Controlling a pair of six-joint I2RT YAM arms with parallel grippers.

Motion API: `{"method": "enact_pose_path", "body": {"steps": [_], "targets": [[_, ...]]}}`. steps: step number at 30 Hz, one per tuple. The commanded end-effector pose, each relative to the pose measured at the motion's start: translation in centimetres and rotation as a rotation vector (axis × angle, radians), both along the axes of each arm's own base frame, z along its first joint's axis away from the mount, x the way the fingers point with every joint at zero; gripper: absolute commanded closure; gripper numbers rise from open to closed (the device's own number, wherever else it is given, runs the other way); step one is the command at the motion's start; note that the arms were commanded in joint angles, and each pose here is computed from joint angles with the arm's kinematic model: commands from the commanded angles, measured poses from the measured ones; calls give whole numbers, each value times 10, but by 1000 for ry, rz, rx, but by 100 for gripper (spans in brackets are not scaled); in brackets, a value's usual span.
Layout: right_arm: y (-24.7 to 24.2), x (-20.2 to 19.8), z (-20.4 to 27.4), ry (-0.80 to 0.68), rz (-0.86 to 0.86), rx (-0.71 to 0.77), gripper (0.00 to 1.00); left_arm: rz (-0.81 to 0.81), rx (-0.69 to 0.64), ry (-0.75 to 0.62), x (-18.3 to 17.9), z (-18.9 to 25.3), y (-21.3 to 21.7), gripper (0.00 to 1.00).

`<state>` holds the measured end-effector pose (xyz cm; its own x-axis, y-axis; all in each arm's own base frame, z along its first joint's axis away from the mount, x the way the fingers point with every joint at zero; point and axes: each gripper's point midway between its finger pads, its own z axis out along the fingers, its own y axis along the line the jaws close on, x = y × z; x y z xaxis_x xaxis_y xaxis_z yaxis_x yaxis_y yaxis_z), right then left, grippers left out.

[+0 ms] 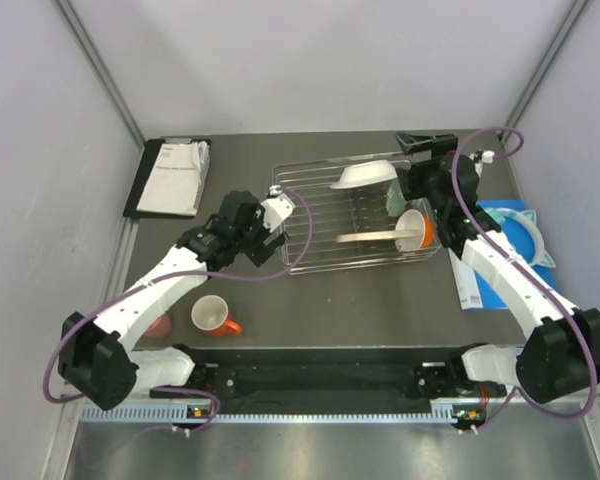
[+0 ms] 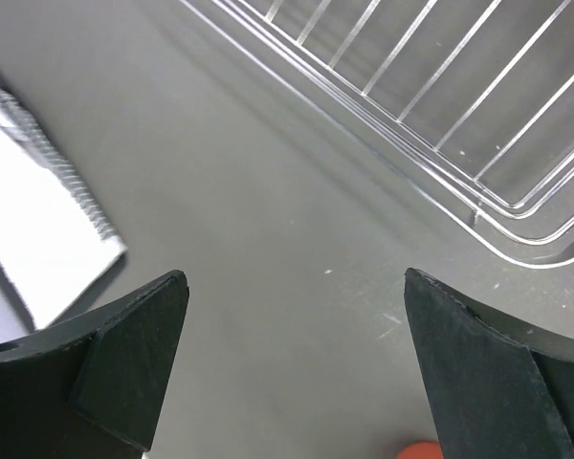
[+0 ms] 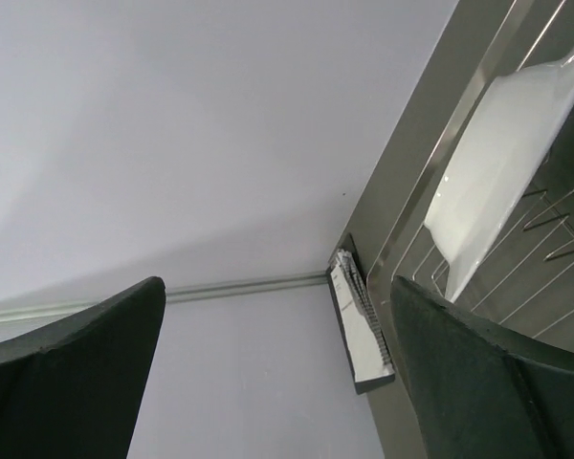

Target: Load the mixed dishes into the dish rack

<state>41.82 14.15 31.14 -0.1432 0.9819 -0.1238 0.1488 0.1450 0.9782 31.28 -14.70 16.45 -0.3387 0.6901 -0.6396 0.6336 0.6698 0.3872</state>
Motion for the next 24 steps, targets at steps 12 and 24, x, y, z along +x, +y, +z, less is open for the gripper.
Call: {"method": "enact_pose_path", "body": {"steps": [12,24], "targets": [[139,-146,65,-320,470,-1261,0,162,-149,51,-28,105,79,1],[138,-174,-17,-271,647,-1106,16,56,50,281,-152,12,134,3]]}}
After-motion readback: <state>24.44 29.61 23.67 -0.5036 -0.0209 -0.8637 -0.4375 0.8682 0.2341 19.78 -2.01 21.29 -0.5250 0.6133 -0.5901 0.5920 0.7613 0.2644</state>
